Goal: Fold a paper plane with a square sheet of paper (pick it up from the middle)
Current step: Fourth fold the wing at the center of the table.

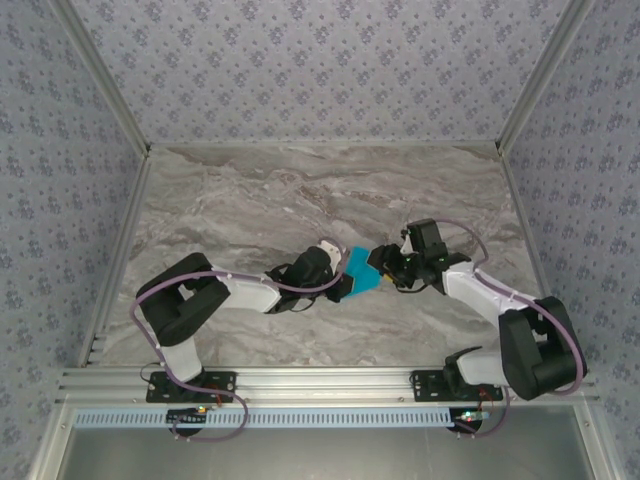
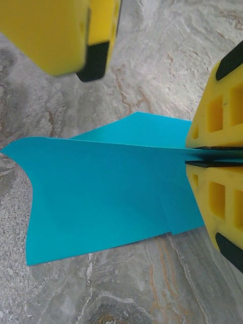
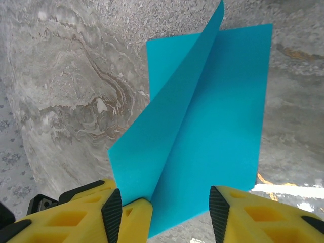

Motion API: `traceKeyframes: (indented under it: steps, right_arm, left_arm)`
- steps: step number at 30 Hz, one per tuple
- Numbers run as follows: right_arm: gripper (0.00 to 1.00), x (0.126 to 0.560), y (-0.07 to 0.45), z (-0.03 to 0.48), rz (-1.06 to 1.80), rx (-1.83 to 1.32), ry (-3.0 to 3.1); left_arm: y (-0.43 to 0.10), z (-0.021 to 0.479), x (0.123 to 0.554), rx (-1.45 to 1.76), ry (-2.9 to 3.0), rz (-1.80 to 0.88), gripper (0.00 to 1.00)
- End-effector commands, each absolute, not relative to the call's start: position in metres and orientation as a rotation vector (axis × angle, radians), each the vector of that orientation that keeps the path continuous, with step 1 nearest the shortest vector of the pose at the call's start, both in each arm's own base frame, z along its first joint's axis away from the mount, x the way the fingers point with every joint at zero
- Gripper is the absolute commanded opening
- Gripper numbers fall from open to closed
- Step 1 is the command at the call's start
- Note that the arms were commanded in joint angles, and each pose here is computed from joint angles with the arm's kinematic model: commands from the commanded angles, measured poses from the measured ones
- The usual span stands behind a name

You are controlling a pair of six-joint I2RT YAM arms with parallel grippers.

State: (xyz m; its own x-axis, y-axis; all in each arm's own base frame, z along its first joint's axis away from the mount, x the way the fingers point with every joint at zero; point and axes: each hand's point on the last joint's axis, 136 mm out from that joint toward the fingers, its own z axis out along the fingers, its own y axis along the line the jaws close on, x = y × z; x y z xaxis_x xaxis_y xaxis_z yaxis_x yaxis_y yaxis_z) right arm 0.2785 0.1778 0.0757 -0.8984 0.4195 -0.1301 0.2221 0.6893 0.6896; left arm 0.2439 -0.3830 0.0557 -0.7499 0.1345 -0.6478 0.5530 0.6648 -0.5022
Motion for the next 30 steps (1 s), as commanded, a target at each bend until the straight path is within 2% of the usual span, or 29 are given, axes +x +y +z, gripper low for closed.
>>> traceKeyframes:
  steps: [1,19,30]
  right_arm:
    - [0.51,0.278,0.187,0.068,1.073,0.482,2.632]
    - [0.43,0.282,0.197,0.040,1.083,0.469,2.692]
    - [0.43,0.285,0.201,0.034,1.091,0.442,2.703]
  left_arm:
    - [-0.388,0.055,0.243,0.419,2.331,-1.061,0.16]
    - [-0.385,0.036,0.238,0.242,2.429,-1.146,0.18]
    - [-0.390,0.035,0.236,0.226,2.465,-1.198,0.18]
